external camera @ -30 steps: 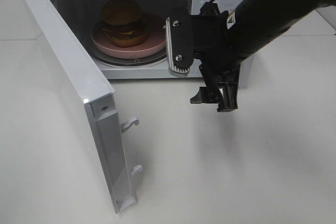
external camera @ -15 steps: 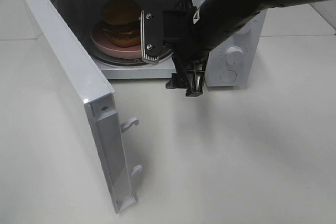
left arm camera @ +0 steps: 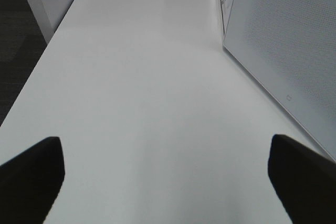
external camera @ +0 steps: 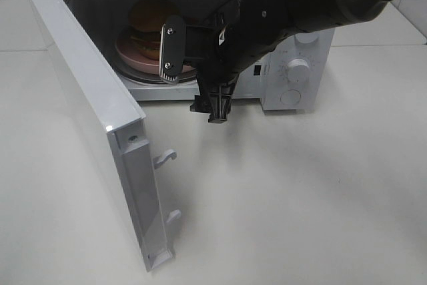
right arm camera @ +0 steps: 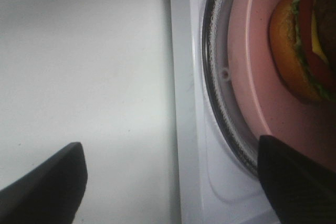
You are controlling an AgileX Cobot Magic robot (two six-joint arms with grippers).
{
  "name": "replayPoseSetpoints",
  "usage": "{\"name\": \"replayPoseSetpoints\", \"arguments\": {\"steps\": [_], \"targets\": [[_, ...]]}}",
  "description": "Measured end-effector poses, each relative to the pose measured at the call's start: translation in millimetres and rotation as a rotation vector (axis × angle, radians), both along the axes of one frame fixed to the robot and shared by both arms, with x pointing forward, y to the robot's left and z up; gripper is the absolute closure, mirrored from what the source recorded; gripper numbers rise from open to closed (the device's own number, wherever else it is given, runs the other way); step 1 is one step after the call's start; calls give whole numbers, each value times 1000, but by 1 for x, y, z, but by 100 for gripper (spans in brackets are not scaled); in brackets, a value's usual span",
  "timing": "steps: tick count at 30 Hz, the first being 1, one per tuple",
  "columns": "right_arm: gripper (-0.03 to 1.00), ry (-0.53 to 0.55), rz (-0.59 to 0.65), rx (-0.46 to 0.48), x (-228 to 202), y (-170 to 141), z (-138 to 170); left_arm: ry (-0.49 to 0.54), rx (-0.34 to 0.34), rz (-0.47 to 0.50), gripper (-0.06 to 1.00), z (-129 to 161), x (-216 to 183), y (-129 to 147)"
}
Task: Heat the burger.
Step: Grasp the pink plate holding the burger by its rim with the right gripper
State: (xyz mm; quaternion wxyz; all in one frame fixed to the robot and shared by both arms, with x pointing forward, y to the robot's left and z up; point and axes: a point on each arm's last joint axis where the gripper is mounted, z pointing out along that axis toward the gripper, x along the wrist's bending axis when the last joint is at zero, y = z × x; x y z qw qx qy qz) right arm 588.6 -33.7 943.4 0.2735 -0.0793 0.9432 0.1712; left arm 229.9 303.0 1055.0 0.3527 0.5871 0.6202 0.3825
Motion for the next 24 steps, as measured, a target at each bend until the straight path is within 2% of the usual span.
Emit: {"name": "replayPoseSetpoints", "arguments": {"steps": [7, 15, 24], "targets": [[10, -8, -23, 36, 25, 19, -13, 0, 0, 0, -3, 0, 0, 0], [10, -38, -41, 82, 44, 34, -12, 0, 0, 0, -3, 0, 0, 0], [12, -66, -38, 96, 60, 46, -20, 0, 0, 0, -3, 0, 0, 0]]}}
